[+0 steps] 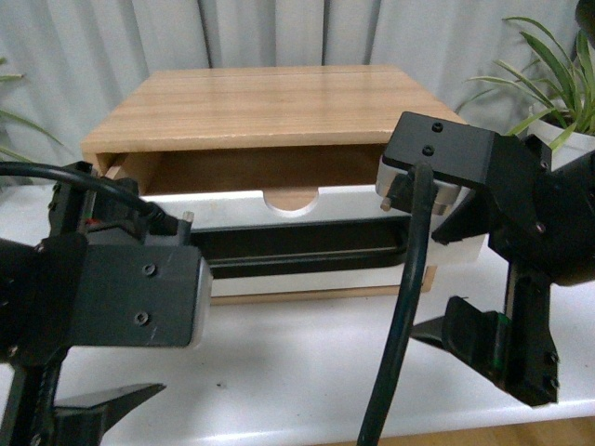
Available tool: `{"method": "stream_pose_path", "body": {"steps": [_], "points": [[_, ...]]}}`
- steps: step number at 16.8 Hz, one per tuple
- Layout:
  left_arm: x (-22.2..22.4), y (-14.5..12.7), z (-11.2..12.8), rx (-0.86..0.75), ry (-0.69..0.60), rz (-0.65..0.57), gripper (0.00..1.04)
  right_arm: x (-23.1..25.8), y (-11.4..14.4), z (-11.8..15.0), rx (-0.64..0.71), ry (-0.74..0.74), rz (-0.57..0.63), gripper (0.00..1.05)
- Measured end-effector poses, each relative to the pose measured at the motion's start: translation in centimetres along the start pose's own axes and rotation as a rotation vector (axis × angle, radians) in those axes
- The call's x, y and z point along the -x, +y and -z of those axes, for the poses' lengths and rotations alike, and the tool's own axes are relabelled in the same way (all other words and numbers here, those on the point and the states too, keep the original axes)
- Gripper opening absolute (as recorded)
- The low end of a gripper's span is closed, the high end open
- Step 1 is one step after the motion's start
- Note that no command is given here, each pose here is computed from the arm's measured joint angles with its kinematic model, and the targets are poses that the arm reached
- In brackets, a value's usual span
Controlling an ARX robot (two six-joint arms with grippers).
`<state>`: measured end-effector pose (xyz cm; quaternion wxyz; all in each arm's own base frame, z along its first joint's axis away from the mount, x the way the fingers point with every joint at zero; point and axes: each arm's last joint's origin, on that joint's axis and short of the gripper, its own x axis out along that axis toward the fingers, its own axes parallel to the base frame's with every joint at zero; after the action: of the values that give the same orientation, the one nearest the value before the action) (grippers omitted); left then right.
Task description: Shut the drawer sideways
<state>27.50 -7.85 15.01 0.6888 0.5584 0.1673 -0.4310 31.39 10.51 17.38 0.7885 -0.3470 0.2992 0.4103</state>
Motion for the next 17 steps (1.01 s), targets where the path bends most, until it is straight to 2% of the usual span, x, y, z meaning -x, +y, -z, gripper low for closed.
{"method": "stream_pose_path", "body": {"steps": [11,15,17], "points": [[-4.5,4.6,0.6,-0.010,0.043,-0.113,0.98,-2.6,-5.4,-0.4,-0.074,-0.029,0.122,0.98],[-5.2,4.4,0.9,0.012,0.042,-0.107,0.98,-3.4,-5.3,-0.1,-0.120,-0.023,0.103,0.98],[-2.9,4.0,0.5,0.029,-0.018,-0.162,0.98,-2.0,-4.2,0.2,-0.103,-0.049,0.117,0.98]]}}
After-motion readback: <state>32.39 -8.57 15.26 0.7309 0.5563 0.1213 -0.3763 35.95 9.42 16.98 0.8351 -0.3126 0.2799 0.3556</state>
